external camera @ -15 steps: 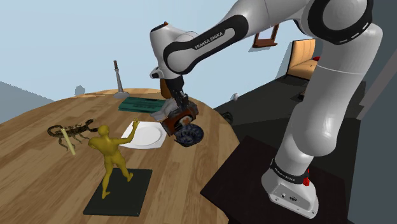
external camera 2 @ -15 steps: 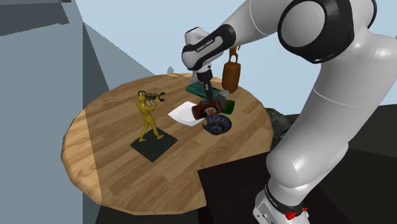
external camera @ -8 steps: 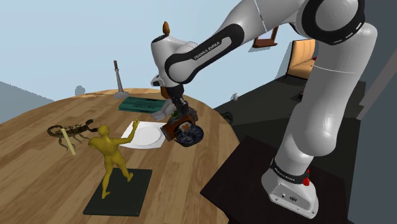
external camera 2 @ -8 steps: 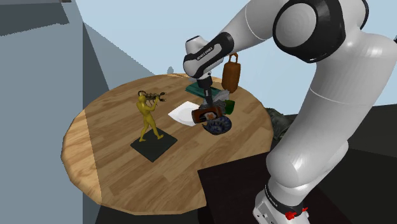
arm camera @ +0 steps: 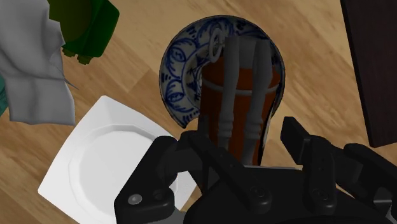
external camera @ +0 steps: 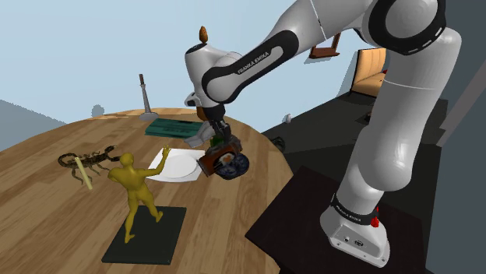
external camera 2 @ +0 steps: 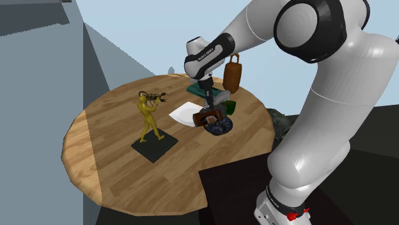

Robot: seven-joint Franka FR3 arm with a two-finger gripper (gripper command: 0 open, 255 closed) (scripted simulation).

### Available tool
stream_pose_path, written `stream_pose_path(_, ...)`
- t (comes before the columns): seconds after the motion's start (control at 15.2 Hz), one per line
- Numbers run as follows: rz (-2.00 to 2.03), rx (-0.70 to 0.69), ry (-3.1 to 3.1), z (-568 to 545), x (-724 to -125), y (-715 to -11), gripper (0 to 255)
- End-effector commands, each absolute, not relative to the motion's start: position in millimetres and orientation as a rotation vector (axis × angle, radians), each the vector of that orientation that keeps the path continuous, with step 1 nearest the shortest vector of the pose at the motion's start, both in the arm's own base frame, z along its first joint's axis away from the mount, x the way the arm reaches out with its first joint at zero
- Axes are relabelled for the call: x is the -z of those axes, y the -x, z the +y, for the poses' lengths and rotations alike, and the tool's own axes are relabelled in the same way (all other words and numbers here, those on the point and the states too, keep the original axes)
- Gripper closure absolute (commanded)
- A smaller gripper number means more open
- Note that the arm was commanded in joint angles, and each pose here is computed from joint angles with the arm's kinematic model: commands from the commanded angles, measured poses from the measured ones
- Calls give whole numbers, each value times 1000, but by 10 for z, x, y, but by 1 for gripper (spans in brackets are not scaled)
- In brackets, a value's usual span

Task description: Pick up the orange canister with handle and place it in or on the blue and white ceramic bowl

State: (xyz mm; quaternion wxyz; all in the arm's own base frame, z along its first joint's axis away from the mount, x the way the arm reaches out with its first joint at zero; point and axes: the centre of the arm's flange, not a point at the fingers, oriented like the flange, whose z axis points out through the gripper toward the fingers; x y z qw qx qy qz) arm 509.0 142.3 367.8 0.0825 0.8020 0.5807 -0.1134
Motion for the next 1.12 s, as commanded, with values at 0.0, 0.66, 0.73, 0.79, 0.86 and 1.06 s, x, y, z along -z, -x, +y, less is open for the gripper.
stream_pose_path(0.0, 1734, 338, -2395, 1423, -3682, -5091, 0)
stream_pose_path(0.66, 1734, 338, -2395, 1554, -4162, -5134, 0)
stream_pose_path(0.73, 1734, 338, -2395, 1554, -4162, -5134, 0)
stream_pose_path(0.79, 1734, 338, -2395, 1554, -4162, -5134, 0)
stream_pose_path(0.86, 1734, 338, -2395, 1554, -4162, -5134, 0)
stream_pose_path(1.06, 1734, 338, -2395, 1554, -4162, -5134, 0)
